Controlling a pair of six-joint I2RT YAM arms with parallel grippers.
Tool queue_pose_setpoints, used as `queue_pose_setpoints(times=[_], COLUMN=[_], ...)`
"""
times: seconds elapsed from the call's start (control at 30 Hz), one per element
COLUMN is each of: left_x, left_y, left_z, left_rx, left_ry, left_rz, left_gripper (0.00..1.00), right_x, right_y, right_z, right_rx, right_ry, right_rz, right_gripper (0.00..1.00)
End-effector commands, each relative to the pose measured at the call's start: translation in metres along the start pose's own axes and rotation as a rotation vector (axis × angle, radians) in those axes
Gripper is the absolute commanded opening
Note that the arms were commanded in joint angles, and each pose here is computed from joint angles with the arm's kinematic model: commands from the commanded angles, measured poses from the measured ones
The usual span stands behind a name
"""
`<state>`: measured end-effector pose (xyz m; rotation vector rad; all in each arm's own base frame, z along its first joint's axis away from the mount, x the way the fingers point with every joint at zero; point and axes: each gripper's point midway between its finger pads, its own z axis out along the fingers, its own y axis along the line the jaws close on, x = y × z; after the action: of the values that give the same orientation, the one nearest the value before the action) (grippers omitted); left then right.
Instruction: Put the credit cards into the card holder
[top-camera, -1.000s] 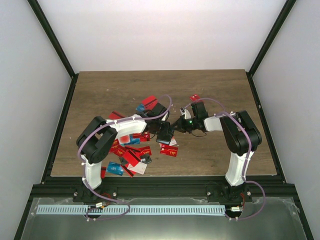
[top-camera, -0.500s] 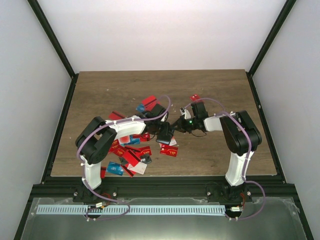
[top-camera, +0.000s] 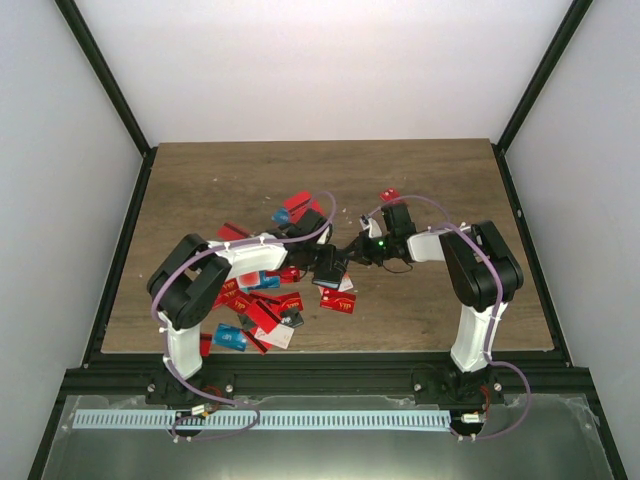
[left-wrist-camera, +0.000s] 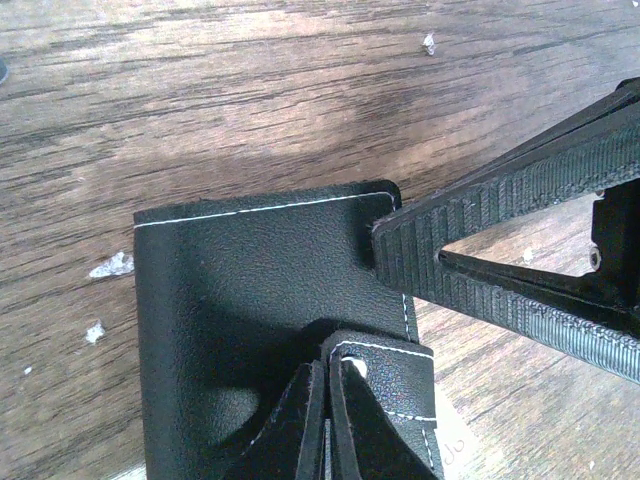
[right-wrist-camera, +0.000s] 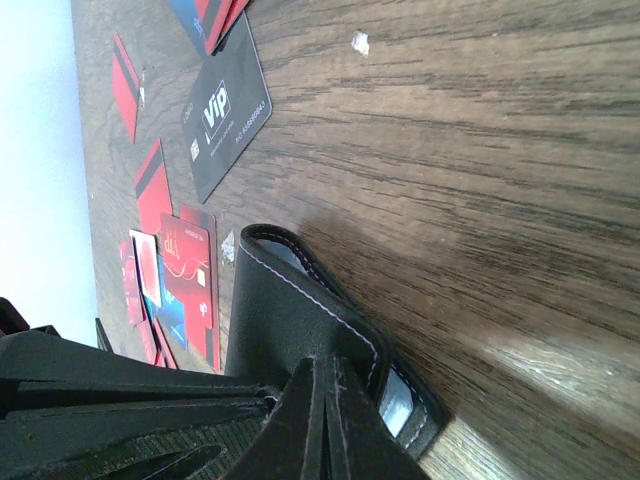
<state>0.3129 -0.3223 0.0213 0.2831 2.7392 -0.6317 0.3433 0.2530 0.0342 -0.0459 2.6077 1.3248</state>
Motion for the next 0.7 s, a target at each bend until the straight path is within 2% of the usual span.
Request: queue_pose_setpoints(times=[0.0, 0.27, 0.47, 0.53, 0.67], left_x=[0.172, 0.174, 0.180, 0.167, 0.123], left_y=[0.116, 0.112, 0.115, 0.105, 0.070], left_z=[-0.007, -0.031, -0.025, -0.024, -0.028], left_rx=[-0.404, -0.432, -0.437, -0.416, -0.317], left_ry=[0.596, 0.620, 0.661, 0.639, 0.517], left_rz=[-0.097, -0.046, -0.040, -0.026, -0.015], left_gripper=[0.04, 0.04, 0.04, 0.04, 0.07], right_x=[0.012, 0.010, 0.010, 0.009, 0.009], right_y=[-0.023, -0.021, -0.019, -0.019, -0.015], right_z=[0.008, 0.005, 0.005, 0.004, 0.003], right_rx=[0.091, 0.095, 0.094, 0.093, 0.082], right_ry=[0.036, 0.025, 0.026, 0.025, 0.024], right_rz=[0.046, 0.045, 0.045, 0.042, 0.033], right_gripper=[0.01, 0.01, 0.01, 0.01, 0.01])
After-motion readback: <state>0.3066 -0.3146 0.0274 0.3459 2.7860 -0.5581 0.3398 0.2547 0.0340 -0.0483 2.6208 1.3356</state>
